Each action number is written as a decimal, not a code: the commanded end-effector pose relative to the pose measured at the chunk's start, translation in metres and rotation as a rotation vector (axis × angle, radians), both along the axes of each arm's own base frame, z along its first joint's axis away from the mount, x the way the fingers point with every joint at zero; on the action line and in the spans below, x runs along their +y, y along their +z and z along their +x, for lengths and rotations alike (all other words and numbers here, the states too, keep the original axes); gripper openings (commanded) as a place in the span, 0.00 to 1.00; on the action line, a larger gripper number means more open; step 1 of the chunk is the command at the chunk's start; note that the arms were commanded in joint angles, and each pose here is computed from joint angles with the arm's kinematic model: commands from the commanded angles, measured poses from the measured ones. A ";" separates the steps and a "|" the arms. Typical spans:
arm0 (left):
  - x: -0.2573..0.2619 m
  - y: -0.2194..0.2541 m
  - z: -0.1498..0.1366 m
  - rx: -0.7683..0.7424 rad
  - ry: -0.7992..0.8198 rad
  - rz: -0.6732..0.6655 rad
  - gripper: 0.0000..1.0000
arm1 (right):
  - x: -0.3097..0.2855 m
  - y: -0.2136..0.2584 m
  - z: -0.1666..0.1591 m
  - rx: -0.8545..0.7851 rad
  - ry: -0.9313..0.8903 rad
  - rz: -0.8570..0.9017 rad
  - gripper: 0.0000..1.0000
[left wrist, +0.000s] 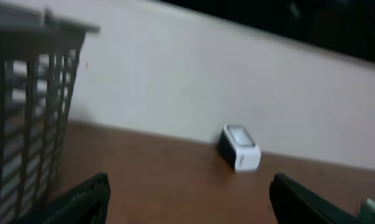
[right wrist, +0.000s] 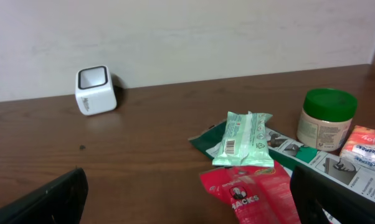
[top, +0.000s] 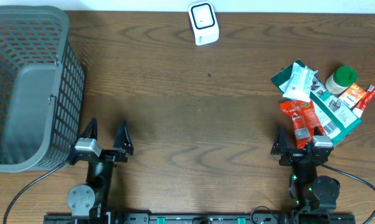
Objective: Scan the item barcode
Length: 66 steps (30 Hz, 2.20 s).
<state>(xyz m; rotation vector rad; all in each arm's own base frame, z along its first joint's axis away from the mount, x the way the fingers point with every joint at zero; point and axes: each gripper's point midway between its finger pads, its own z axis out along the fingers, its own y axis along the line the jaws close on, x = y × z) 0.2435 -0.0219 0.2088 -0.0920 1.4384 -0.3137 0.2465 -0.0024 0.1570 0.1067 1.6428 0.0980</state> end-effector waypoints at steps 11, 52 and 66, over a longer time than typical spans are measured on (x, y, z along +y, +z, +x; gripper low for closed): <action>0.002 -0.067 0.000 0.271 0.012 0.022 0.82 | -0.001 0.000 0.000 0.000 -0.006 0.015 0.99; 0.002 -0.068 0.000 0.273 0.012 0.022 0.82 | -0.001 0.000 0.000 0.000 -0.006 0.015 0.99; 0.002 -0.068 0.000 0.273 0.012 0.022 0.82 | -0.001 0.000 0.000 0.000 -0.006 0.015 0.99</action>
